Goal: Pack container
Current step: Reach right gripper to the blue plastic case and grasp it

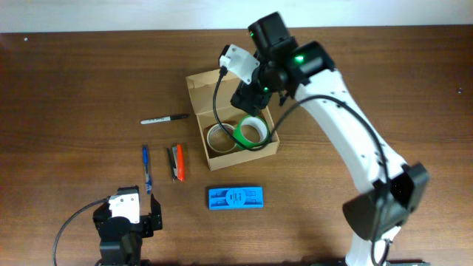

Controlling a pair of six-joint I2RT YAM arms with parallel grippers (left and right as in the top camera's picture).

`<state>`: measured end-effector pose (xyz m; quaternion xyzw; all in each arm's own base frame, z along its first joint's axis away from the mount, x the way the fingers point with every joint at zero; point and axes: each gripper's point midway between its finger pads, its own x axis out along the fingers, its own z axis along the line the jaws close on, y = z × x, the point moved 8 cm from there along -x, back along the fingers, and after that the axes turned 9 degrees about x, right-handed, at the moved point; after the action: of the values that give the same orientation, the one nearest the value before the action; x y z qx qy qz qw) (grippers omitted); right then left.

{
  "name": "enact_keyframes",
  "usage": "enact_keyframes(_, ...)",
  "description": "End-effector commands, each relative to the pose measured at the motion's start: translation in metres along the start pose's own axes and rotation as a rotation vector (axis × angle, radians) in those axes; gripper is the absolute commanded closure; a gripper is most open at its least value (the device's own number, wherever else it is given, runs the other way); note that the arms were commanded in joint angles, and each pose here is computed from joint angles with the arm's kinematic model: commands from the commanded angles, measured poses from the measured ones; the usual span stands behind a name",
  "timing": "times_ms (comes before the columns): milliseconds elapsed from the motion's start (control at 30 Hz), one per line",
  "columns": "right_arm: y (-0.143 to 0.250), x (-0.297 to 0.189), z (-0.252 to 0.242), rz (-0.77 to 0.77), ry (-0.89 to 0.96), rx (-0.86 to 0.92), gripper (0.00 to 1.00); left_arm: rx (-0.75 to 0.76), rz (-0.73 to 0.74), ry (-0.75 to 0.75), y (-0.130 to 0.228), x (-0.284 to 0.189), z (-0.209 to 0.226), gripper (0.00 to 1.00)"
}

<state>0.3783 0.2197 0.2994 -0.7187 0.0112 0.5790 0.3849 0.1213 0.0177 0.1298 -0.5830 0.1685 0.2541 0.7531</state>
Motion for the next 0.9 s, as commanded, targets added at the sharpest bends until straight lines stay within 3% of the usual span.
enact_keyframes(0,0.010,-0.026,0.019,0.043,-0.076,0.039,0.09,0.019,0.007,-0.011,0.002,0.001,0.000,0.00)
enact_keyframes(100,0.047,-0.033,0.043,0.276,-0.197,0.101,0.06,0.019,0.007,-0.011,0.002,0.001,0.000,0.00)
enact_keyframes(167,0.056,-0.033,0.058,0.354,-0.247,0.102,0.01,0.019,0.007,-0.011,0.002,0.001,0.000,0.00)
enact_keyframes(333,0.061,-0.027,0.129,0.518,-0.305,-0.082,0.01,0.019,0.007,-0.011,0.002,0.001,0.000,0.00)
enact_keyframes(500,0.084,-0.048,0.152,0.555,-0.276,-0.103,0.01,0.019,0.007,-0.011,0.002,0.001,0.000,0.00)
enact_keyframes(633,0.139,-0.051,0.162,0.545,-0.249,-0.030,0.01,0.019,0.007,-0.011,0.002,0.001,0.000,0.00)
enact_keyframes(733,0.159,-0.040,0.164,0.477,-0.229,-0.015,0.01,0.019,0.007,-0.011,0.002,0.001,0.000,0.00)
enact_keyframes(867,0.169,0.012,0.158,0.458,-0.174,-0.037,0.01,0.019,0.007,-0.011,0.002,0.001,0.000,0.00)
